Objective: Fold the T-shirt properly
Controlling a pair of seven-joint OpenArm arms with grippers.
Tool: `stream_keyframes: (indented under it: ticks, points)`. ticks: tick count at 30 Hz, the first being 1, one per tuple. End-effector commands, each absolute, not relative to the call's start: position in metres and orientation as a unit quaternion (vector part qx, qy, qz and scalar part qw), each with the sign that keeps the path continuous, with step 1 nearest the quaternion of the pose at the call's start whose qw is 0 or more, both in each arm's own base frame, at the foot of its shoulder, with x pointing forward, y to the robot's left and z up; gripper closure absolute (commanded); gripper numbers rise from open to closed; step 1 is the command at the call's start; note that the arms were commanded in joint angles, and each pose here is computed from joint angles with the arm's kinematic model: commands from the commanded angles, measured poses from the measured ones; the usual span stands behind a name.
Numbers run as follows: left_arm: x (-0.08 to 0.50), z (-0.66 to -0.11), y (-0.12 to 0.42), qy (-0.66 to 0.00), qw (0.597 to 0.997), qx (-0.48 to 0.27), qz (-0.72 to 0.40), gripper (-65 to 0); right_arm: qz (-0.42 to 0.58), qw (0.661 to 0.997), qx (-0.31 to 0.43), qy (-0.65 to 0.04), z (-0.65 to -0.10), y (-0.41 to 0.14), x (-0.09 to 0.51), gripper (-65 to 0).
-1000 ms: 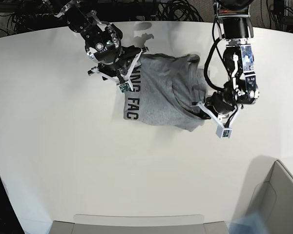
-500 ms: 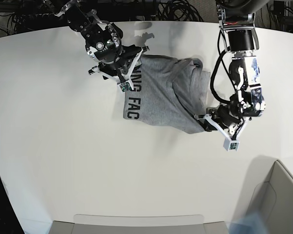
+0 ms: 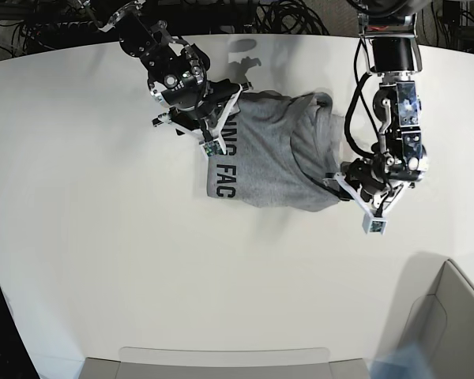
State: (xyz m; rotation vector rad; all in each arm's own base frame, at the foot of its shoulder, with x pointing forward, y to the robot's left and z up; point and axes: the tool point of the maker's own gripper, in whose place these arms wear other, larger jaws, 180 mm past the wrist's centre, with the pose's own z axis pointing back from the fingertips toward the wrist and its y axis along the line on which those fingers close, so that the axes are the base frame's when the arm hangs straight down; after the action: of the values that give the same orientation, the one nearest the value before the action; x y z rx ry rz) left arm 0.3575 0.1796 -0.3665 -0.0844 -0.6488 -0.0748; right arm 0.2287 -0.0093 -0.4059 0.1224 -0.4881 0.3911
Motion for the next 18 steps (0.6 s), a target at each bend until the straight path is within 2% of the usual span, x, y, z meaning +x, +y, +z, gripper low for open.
stream_keyframes:
  ticks: [1,8,13,18]
  points:
    - [0.373,-0.348,0.176,-0.344,0.937,-0.032,-0.056,-26.3,0.192,0.946,0.063,-0.254,-0.399,-0.008,0.235,-29.3]
    - [0.363,-0.359,0.178,-0.299,0.948,0.019,-0.104,-26.6,0.193,0.946,0.063,-0.253,-0.399,-0.008,0.234,-29.3]
    - [0.369,-0.334,0.226,-0.340,0.940,0.032,-0.019,-26.6,0.191,0.941,0.073,-0.270,-0.387,-0.003,0.238,-29.3]
    - [0.370,-0.293,0.239,-0.400,0.915,0.036,0.020,-26.6,0.190,0.931,0.085,-0.300,-0.366,0.002,0.246,-29.3]
